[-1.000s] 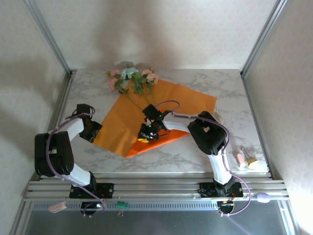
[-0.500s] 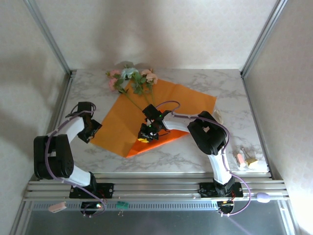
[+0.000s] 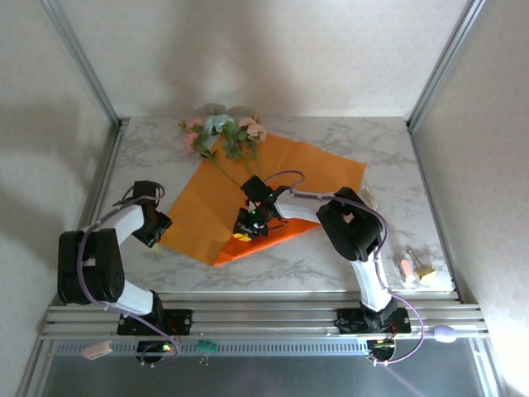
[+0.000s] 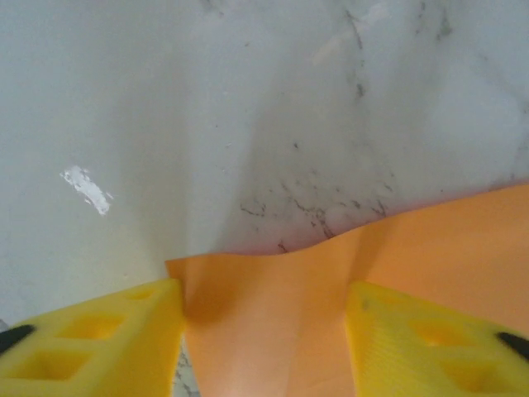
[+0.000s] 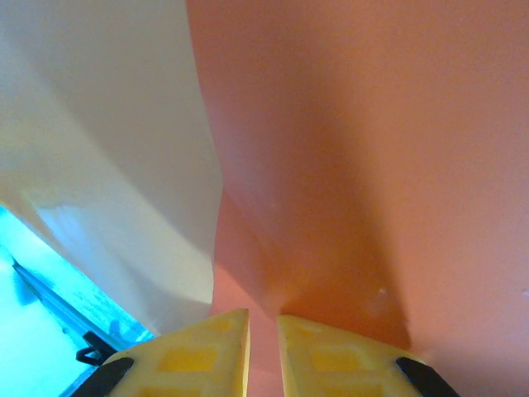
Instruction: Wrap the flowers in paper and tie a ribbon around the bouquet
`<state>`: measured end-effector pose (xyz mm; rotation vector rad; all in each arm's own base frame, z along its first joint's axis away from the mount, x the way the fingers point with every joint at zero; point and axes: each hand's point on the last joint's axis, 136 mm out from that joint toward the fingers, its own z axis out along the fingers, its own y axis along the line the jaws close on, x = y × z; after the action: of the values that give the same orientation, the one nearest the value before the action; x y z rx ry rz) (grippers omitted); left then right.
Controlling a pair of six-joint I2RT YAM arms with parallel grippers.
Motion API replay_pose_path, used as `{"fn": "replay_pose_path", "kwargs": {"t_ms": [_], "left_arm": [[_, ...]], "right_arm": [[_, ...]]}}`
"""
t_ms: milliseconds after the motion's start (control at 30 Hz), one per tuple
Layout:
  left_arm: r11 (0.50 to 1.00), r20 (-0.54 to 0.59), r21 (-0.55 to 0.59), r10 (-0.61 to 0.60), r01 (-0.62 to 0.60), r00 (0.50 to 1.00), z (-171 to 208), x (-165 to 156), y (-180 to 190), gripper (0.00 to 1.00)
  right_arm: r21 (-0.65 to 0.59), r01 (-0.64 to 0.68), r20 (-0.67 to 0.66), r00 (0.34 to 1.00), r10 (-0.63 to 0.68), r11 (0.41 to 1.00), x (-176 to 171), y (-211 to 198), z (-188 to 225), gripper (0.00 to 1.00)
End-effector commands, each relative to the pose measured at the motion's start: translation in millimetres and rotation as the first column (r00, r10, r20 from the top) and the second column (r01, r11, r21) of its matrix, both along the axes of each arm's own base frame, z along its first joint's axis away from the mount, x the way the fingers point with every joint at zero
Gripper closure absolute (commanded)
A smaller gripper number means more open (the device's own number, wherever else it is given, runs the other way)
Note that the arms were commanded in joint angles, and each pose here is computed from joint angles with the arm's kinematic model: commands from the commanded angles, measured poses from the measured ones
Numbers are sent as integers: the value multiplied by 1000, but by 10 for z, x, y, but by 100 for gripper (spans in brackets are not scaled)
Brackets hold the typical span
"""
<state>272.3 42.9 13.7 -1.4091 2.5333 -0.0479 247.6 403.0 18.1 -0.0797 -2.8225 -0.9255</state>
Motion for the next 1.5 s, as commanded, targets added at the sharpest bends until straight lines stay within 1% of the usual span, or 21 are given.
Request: {"fn": "replay_pose_path", "kwargs": {"t_ms": [0,100,133,167,267,333,433,533,633,733,867,1000,1133,1233,1367,1467], "left_arm": [[983,167,-161,-65,92,984,41,379,-414,60],[984,209,-143,-78,110,975,183,441,-437,74],[984,214,-138,-83,115,973,210,449,-440,78],[985,212,-129,-87,116,973,237,443,-436,80],[988,213,-97,-99,122,972,341,424,-416,81],[989,212,-70,-111,128,971,424,411,-404,86],[986,237,-46,-145,160,961,613,473,-464,99],[972,285,-49,-207,230,936,874,634,-664,100],[953,318,-46,-271,301,908,1132,782,-910,100],[940,344,-42,-305,339,888,1341,905,-1093,100],[927,360,-36,-336,373,870,1526,1040,-1283,100],[922,354,-21,-355,387,865,1630,1040,-1410,100],[922,359,13,-365,387,859,1741,974,-1447,100],[918,374,9,-372,397,850,1804,955,-1494,100],[915,373,14,-378,403,847,1808,960,-1525,100],[914,385,12,-379,406,842,1852,995,-1574,100]], "right_arm": [[-133,25,-57,998,-33,991,-72,-232,-383,81],[-135,28,-60,998,-36,990,-64,-245,-393,81],[-136,27,-61,997,-36,990,-69,-246,-397,81],[-137,27,-61,997,-36,990,-64,-249,-396,81],[-137,31,-62,997,-40,990,-55,-249,-396,81],[-136,31,-64,997,-40,990,-60,-246,-397,81],[-122,35,-58,997,-42,992,-46,-227,-372,81],[-98,35,-43,998,-40,995,-12,-194,-301,80],[-59,36,-8,999,-36,998,58,-151,-140,78],[-42,43,12,999,-43,998,132,-152,9,77],[-32,75,28,997,-74,997,240,-235,114,77],[-28,100,35,995,-99,995,318,-323,152,77],[-10,94,35,995,-94,996,329,-293,181,77],[11,91,41,995,-91,996,347,-259,227,77],[23,88,94,991,-90,996,383,-278,398,76],[30,135,133,981,-138,990,532,-462,554,76]]}}
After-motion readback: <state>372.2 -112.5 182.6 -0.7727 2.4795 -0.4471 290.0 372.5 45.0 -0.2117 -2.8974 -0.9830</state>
